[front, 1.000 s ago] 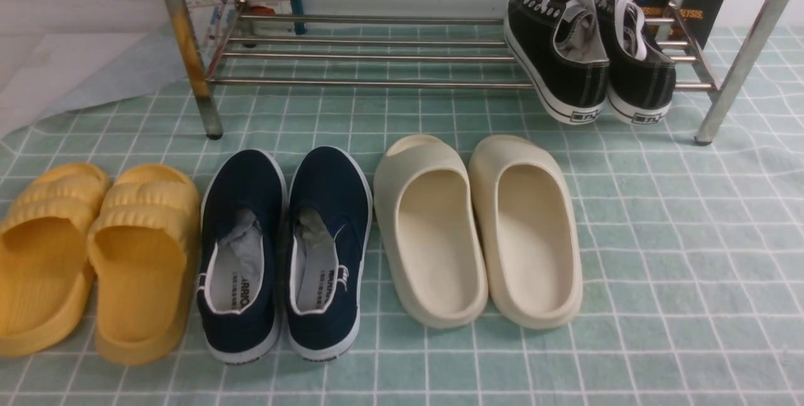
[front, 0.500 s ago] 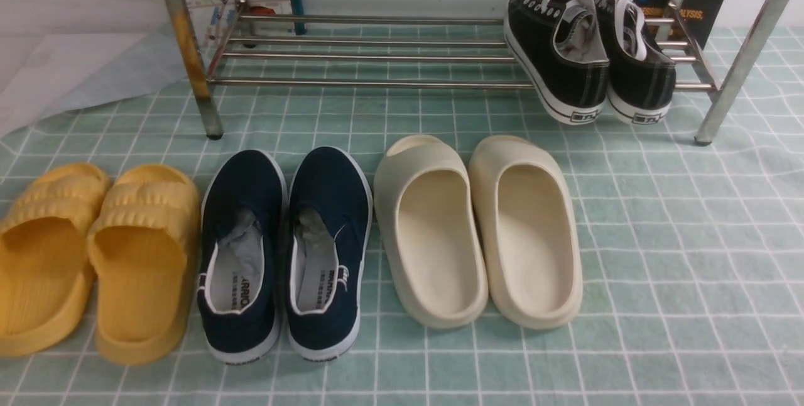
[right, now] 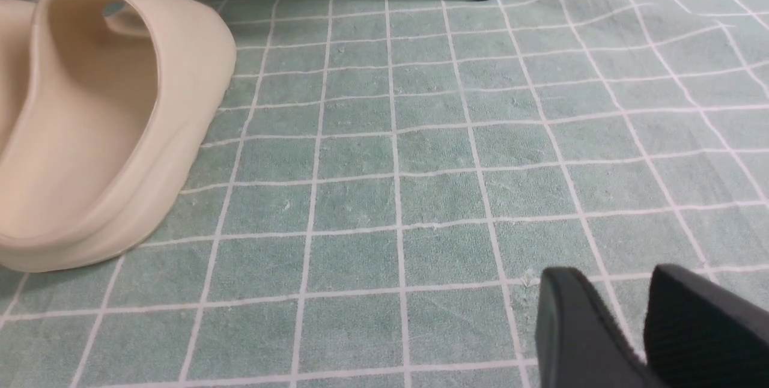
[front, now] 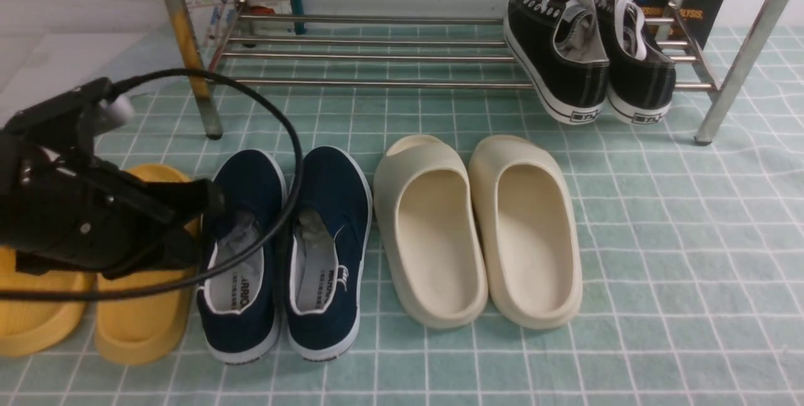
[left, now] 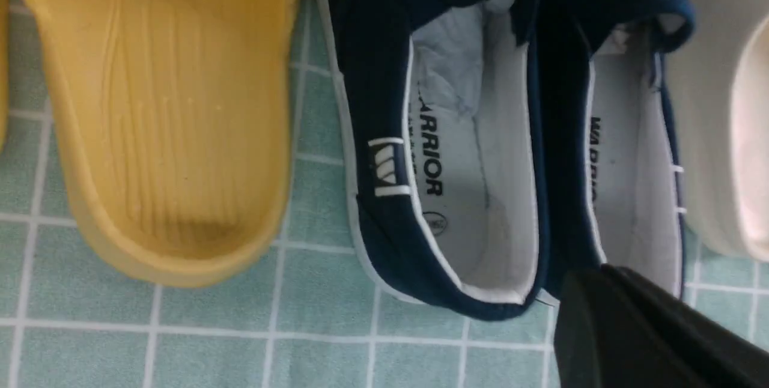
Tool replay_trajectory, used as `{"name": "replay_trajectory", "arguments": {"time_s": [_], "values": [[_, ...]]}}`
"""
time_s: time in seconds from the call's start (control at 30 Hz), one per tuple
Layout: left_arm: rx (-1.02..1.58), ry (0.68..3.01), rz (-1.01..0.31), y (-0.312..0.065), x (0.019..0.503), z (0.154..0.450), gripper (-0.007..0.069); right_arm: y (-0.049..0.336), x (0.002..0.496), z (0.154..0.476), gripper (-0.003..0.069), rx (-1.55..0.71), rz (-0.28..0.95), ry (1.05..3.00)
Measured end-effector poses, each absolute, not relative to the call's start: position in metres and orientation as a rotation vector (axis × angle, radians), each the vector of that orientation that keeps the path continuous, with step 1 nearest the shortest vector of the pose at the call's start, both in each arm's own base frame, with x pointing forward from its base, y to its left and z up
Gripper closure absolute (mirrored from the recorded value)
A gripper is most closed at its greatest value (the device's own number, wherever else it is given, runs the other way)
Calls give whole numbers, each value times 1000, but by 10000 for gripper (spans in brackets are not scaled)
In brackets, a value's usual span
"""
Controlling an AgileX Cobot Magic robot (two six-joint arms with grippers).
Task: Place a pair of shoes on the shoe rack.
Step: Use the left arm to grab the shoe closest to it
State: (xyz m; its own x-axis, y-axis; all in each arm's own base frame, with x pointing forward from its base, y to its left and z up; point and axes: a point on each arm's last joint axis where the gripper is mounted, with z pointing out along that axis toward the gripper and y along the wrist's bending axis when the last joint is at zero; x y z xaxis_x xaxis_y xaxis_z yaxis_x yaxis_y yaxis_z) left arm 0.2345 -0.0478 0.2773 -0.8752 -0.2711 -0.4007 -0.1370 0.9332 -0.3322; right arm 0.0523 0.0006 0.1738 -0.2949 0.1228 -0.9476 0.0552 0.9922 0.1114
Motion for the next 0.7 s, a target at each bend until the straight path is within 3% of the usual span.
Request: {"name": "replay_trajectory", "arguments": {"time_s": [0.1, 0.2, 0.27, 0.4, 0.47, 0.53, 0.67, 0.7], "values": [[-336, 2722, -337, -47, 252, 255, 564, 1, 52, 174, 440, 129, 67, 1871], [-382, 2783, -303, -47, 264, 233, 445, 1, 52, 174, 440, 129, 67, 1871], [-403, 2818, -295, -48, 271, 219, 326, 1, 52, 174, 440, 129, 67, 1871], [-438, 2844, -299, -50, 282, 199, 225, 1, 52, 174, 440, 129, 67, 1871], [-442, 2849, -295, -50, 285, 194, 232, 1, 52, 174, 440, 129, 67, 1871], [-448, 2860, -286, -50, 287, 188, 315, 1, 52, 174, 438, 129, 67, 1871], [-435, 2868, -276, -50, 289, 192, 587, 1, 52, 174, 431, 129, 67, 1871], [-431, 2868, -278, -50, 289, 196, 617, 1, 52, 174, 428, 129, 67, 1871]]}}
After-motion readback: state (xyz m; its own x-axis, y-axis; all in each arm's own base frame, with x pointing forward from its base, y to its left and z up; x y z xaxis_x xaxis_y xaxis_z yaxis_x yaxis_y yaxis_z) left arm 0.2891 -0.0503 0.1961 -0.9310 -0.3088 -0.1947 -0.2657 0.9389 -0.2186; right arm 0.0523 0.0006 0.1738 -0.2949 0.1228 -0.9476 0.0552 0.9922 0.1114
